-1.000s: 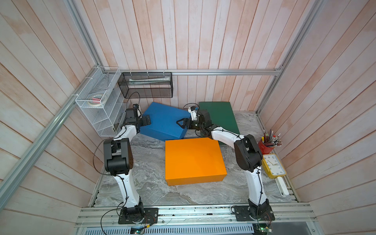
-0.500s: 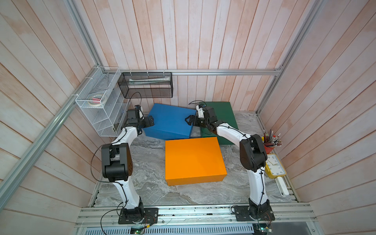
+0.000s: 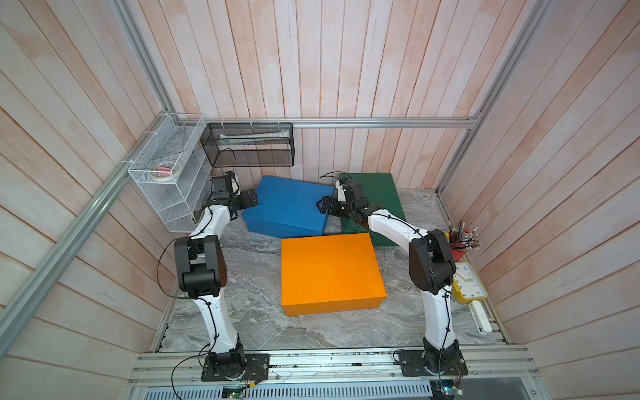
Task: Stack the shoeboxes
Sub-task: Adjust the shoebox at the center of the board.
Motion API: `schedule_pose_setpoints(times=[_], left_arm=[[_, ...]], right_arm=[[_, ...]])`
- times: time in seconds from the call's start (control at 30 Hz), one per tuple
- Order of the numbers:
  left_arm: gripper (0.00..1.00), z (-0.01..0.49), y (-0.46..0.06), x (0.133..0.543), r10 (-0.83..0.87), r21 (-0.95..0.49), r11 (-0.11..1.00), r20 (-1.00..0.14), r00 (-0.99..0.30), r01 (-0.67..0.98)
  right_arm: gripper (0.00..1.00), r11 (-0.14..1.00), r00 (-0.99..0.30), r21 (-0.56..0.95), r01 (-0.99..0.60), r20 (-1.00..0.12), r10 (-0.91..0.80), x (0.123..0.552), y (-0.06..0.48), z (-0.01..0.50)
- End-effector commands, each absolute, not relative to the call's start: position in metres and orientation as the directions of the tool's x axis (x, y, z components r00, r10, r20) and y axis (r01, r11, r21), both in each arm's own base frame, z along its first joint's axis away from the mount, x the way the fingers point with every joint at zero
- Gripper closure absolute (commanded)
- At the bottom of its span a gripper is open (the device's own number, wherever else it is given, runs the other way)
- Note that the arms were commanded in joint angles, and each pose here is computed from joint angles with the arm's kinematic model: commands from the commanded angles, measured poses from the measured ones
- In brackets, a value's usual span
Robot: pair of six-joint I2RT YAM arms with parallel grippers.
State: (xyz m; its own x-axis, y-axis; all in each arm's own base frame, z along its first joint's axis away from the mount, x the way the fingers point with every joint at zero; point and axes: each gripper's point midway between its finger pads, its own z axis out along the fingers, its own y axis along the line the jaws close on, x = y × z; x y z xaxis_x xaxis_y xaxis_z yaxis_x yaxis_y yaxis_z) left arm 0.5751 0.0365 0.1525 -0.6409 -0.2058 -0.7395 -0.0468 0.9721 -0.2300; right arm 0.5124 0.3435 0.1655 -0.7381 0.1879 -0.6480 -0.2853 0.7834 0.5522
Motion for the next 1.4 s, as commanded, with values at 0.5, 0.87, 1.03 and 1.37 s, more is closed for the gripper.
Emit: schedule_pose_setpoints(times=[0.5,0.87,1.03,1.37], left_arm=[[0.00,0.126,0.024,0.582,-0.251,-0.378,0.926,-0.634,-0.732,0.010],[0.00,0.119,0.003,0.549,-0.289,-0.440,0.898,-0.629,-0.722,0.023],[0.00,0.120,-0.007,0.533,-0.282,-0.435,0.900,-0.639,-0.716,0.033],[0.00,0.118,0.038,0.543,-0.334,-0.416,0.907,-0.611,-0.717,-0.068]], right_arm=[[0.02,0.835,-0.841,0.542,-0.092,-0.491,0.226,0.510,0.365,0.120],[0.02,0.784,-0.831,0.587,-0.202,-0.526,0.180,0.540,0.369,0.126],[0.02,0.760,-0.820,0.603,-0.241,-0.546,0.173,0.551,0.371,0.131],[0.02,0.850,-0.842,0.519,-0.091,-0.496,0.213,0.550,0.346,0.109]])
